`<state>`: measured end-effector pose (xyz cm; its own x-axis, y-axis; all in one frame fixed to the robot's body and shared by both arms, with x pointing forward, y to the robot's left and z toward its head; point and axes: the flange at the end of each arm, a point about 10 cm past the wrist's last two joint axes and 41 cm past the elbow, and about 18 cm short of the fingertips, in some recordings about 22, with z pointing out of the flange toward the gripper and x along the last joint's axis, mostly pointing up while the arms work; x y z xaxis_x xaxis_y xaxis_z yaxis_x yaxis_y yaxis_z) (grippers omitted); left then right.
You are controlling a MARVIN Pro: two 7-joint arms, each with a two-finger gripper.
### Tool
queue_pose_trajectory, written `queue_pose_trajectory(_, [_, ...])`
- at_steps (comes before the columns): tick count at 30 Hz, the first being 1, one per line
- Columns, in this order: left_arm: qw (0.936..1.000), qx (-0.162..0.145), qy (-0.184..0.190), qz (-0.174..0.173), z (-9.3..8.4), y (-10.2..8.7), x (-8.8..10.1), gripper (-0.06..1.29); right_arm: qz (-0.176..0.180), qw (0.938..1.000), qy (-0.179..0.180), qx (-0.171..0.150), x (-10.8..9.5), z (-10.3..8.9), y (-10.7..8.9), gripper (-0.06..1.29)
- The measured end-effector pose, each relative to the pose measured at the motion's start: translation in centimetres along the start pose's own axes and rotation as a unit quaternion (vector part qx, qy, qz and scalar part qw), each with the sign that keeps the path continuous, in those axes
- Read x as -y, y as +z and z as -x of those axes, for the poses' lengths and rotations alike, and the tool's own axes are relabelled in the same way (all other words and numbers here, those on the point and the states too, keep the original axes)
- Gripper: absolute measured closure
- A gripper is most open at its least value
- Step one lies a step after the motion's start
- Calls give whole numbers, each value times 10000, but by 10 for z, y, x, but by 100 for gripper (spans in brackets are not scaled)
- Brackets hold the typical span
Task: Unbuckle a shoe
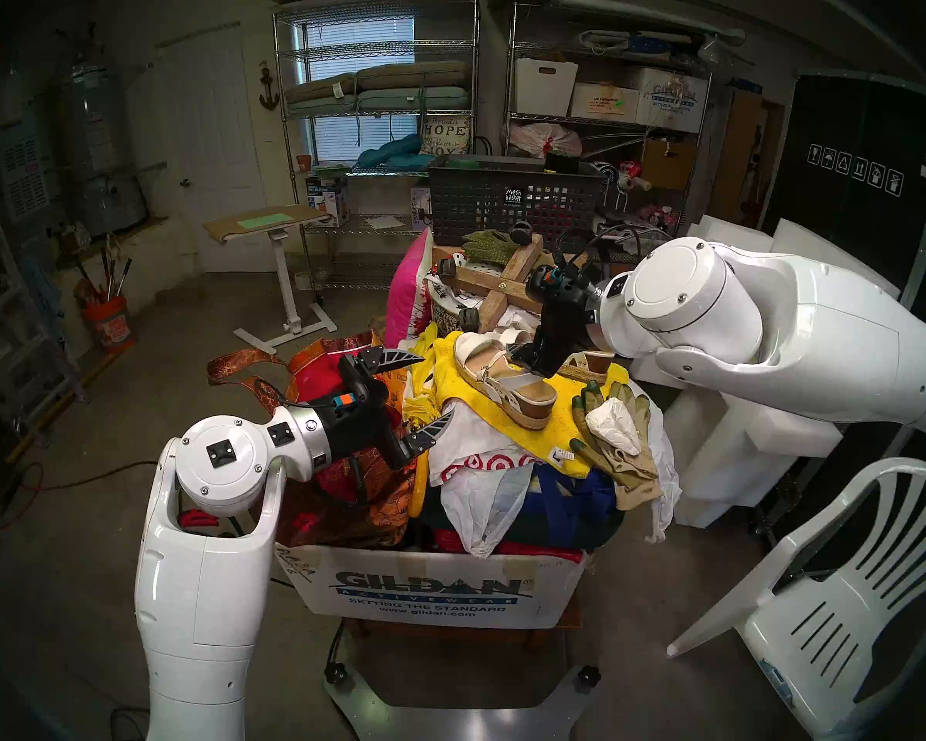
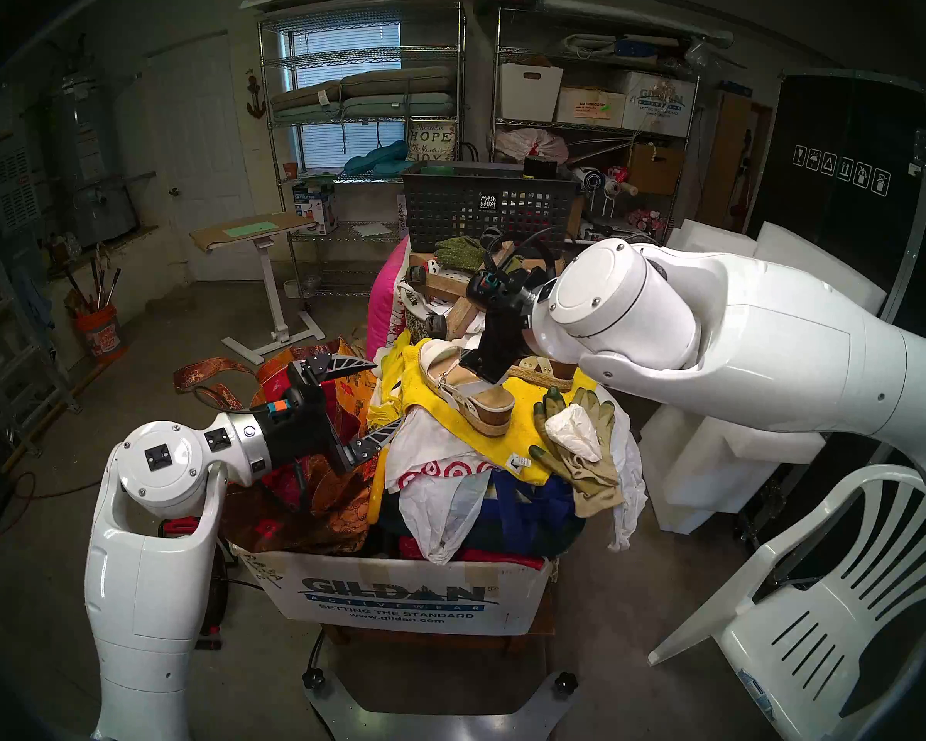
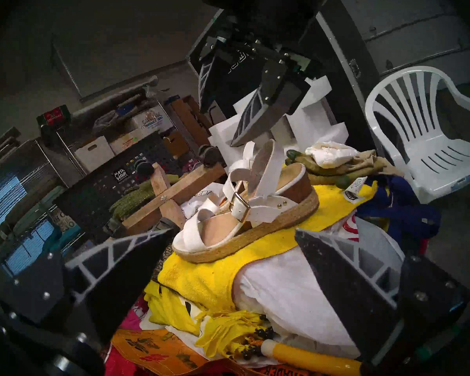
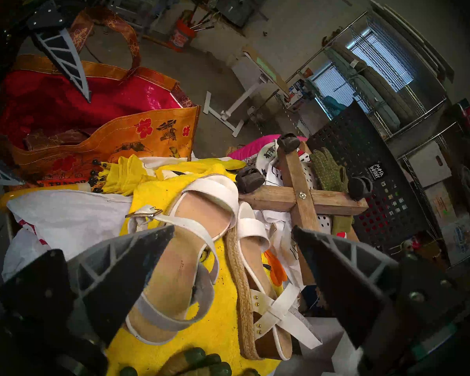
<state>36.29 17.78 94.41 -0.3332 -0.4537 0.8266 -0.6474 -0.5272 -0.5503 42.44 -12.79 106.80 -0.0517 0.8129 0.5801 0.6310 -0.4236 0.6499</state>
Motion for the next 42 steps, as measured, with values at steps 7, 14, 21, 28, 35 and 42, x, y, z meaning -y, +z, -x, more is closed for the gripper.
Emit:
queue_pose_trajectory(7, [9999, 118, 7, -82, 5, 2, -9, 0, -528, 9984, -155, 138, 0, 2, 9, 2])
queue_pose_trajectory(14, [9997, 159, -30, -187, 6, 3, -15, 0, -654, 9970, -320, 260, -4, 3, 18, 5])
queue_pose_trajectory(21, [9992, 215, -71, -318, 4, 5, -23, 0, -745, 9944, -532, 525, -8, 4, 26, 11])
queue_pose_trajectory(28, [9986, 302, -221, -387, 1, 9, -35, 0, -823, 9916, -733, 684, -12, 1, 34, 14])
queue_pose_trajectory(35, [9980, 318, -259, -478, -3, 13, -43, 1, -915, 9902, -882, 586, -15, -10, 42, 27])
queue_pose_trajectory(42, [9974, 325, -235, -596, -5, 17, -49, 1, -1054, 9885, -981, 472, -13, -16, 45, 36])
